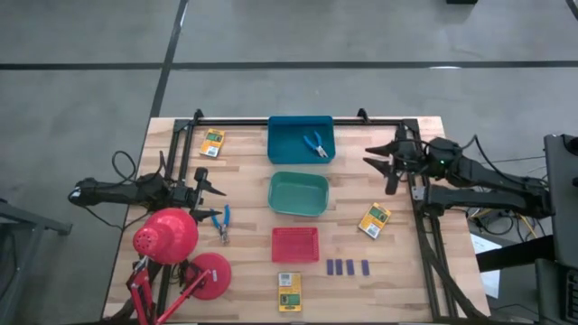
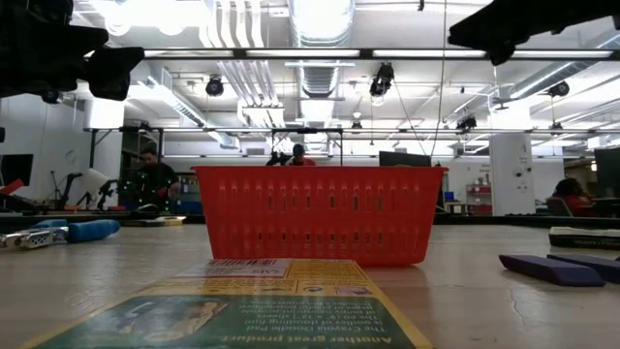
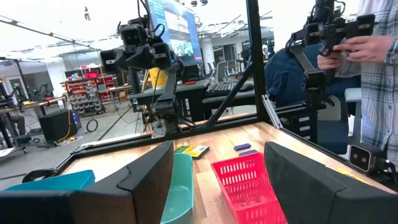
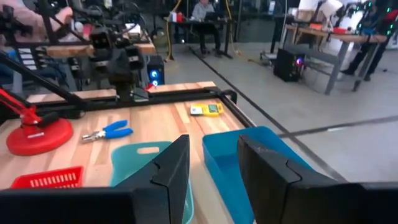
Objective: Pick & Place School Supplies
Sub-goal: Put the blue hole puncher into the blue bin
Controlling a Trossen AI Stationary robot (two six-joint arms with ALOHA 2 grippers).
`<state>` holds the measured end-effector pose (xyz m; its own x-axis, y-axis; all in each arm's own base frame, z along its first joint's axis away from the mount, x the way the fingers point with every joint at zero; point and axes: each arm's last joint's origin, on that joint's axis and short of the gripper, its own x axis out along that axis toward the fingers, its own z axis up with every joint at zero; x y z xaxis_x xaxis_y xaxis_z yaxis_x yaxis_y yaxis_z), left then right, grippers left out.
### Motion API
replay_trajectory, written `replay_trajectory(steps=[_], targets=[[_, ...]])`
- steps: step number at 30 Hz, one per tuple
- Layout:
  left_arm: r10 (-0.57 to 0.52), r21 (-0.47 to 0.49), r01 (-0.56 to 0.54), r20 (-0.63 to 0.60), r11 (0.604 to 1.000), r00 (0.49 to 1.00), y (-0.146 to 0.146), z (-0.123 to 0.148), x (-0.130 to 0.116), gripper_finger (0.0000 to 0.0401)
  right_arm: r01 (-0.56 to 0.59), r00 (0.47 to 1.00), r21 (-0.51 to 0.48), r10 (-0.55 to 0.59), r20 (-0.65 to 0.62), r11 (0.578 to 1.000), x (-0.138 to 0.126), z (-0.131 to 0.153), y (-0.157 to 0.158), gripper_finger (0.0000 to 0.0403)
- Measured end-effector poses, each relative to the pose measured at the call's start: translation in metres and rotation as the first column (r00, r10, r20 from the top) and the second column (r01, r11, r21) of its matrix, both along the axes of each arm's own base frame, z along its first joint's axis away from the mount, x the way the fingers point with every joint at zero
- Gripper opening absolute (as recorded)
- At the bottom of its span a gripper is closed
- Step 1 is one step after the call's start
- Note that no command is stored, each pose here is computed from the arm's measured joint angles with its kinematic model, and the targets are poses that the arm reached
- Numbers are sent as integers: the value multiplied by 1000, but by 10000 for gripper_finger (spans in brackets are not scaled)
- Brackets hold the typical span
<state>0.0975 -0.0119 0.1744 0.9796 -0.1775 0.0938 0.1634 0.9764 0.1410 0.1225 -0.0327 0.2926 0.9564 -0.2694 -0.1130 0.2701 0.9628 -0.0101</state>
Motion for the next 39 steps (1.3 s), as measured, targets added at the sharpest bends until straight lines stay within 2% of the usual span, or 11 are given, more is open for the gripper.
replay_trajectory(steps=[7,10,16,18,23,26,39], targets=[[0,0,0,-1,1000,1000,0,0,0,256,1,998,-30,1,64,1000,-15,4,4,128],[0,0,0,0,1000,1000,0,0,0,256,3,998,-65,1,59,998,-20,4,5,128],[0,0,0,0,1000,1000,0,0,0,256,7,998,-66,-3,66,998,-22,5,5,128],[0,0,0,-1,1000,1000,0,0,0,256,2,997,-46,2,71,999,-21,5,6,128],[0,0,0,-1,1000,1000,0,0,0,256,-11,994,97,1,108,995,-21,5,6,128],[0,0,0,0,1000,1000,0,0,0,256,-11,993,142,-6,119,990,-21,5,6,128],[0,0,0,0,1000,1000,0,0,0,256,-12,993,140,-5,118,990,-21,5,6,128]])
